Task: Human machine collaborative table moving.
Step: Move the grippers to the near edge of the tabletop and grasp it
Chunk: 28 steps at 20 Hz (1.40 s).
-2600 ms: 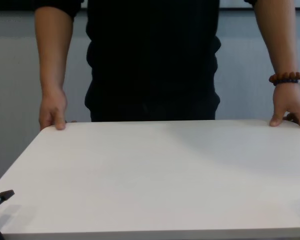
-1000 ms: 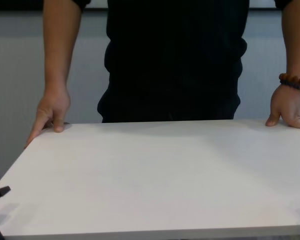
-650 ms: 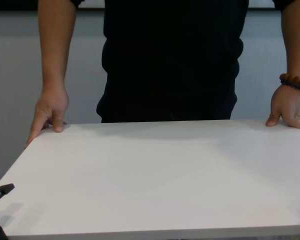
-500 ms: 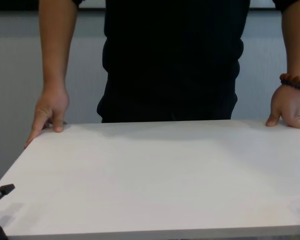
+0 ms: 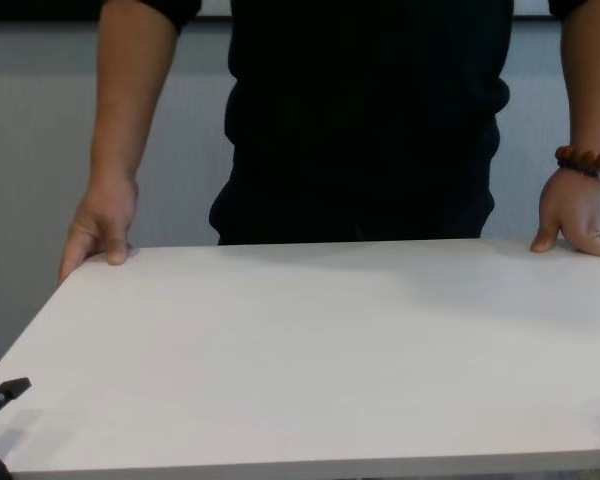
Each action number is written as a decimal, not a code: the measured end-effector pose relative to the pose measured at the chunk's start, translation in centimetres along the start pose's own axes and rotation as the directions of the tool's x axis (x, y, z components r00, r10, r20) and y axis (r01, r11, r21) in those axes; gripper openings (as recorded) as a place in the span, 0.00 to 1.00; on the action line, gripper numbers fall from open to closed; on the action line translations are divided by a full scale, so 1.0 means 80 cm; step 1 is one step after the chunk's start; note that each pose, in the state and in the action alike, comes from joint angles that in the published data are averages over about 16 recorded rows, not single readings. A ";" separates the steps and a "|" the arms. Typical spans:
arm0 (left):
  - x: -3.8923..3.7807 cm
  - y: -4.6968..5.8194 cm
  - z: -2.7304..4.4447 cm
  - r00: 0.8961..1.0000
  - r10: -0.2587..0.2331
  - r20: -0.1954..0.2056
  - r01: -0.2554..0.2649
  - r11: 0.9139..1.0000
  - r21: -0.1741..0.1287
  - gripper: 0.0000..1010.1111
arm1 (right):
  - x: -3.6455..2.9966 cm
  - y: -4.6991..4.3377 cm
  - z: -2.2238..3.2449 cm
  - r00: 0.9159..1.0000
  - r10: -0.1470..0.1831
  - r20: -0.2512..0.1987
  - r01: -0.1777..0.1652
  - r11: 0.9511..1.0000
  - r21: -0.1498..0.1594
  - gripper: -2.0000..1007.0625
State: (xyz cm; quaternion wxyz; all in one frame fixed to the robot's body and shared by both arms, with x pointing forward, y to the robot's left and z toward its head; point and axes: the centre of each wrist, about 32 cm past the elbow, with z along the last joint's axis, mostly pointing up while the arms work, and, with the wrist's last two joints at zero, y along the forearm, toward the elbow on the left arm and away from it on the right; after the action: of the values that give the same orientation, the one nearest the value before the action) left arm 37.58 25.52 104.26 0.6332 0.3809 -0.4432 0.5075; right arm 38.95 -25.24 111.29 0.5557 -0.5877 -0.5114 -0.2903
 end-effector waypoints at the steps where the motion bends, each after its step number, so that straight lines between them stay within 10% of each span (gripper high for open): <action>1: -0.0003 0.000 0.0001 1.000 0.000 0.000 0.000 1.000 0.001 0.99 | -0.0001 0.000 -0.0001 1.000 -0.001 -0.001 0.001 1.000 0.000 0.99; 28: -0.0012 -0.003 0.0005 1.000 0.010 -0.010 -0.010 1.000 0.016 0.99 | -0.0012 0.000 -0.0016 1.000 -0.006 -0.019 0.006 1.000 0.009 0.99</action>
State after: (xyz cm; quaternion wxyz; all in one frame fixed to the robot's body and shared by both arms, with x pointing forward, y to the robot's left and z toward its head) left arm 37.80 25.40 104.18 0.6298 0.3814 -0.4377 0.5160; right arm 38.92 -25.39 111.24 0.5624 -0.5809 -0.5092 -0.2949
